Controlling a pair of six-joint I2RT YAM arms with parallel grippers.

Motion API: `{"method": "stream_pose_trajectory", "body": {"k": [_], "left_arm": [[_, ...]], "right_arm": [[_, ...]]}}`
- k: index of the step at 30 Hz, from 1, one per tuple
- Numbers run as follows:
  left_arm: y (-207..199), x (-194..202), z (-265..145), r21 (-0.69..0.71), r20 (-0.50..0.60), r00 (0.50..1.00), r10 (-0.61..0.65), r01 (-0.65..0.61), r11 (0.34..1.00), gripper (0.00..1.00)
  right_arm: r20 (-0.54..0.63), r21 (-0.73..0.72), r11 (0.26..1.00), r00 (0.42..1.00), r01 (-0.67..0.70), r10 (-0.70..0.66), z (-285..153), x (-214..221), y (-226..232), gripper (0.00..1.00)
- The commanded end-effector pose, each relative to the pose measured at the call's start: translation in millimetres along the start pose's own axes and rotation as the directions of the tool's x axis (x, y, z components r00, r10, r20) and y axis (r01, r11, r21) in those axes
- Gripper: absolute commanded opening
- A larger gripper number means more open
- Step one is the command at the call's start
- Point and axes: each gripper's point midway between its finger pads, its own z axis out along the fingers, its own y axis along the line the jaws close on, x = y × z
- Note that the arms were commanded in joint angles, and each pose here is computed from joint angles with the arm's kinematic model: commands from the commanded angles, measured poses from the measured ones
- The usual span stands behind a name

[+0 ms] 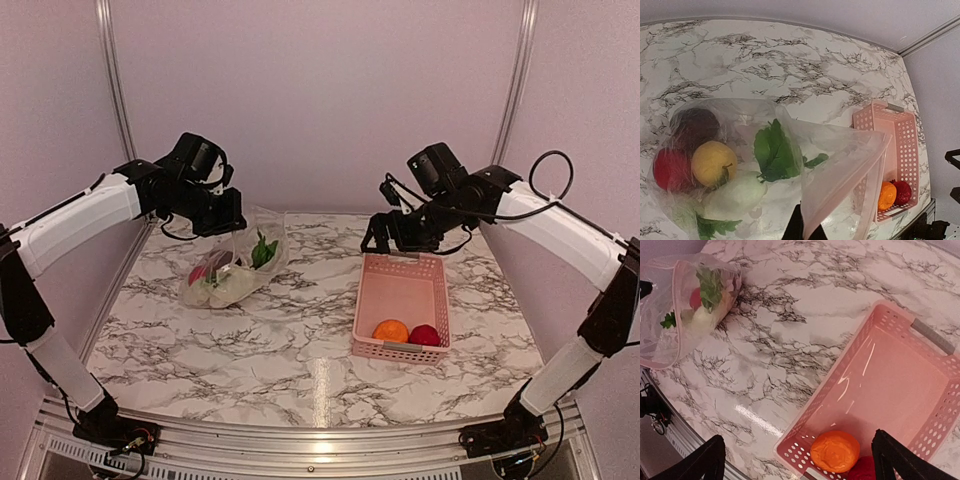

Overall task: Place the food in the zip-top bag and seal the zipper
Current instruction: Pick up the fake fruit from the bin.

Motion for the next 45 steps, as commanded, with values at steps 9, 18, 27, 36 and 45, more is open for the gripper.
{"method": "stream_pose_trajectory", "body": {"k": [9, 18, 27, 36, 45], "left_arm": [[4.8, 12.0, -5.5, 0.000, -0.033, 0.999, 0.010, -0.010, 1.000, 0.00], [6.8, 14.6, -6.1, -0.004, -0.035, 0.999, 0.010, -0.010, 1.000, 0.00], [8.6, 21.7, -2.5, -0.002, -0.058, 0.998, 0.003, -0.003, 1.000, 0.00], [7.4, 23.3, -1.9, 0.006, -0.066, 0.998, 0.001, 0.000, 1.000, 0.00], [8.7, 25.6, -4.1, 0.005, -0.067, 0.998, -0.007, 0.007, 1.000, 0.00]], "right_arm": [[-0.393, 0.166, 0.984, 0.920, 0.071, 0.000, 31.5, 121.8, -62.1, 0.89], [-0.511, 0.333, 0.934, 0.858, 0.131, 0.062, 35.9, 150.3, -99.7, 0.84], [-0.571, 0.389, 0.907, 0.816, 0.165, 0.096, 39.3, 176.0, -117.7, 0.82], [-0.610, 0.385, 0.908, 0.784, 0.166, 0.115, 45.8, 193.9, -122.3, 0.81], [-0.617, 0.385, 0.909, 0.777, 0.162, 0.123, 53.6, 200.6, -125.0, 0.68]]}}
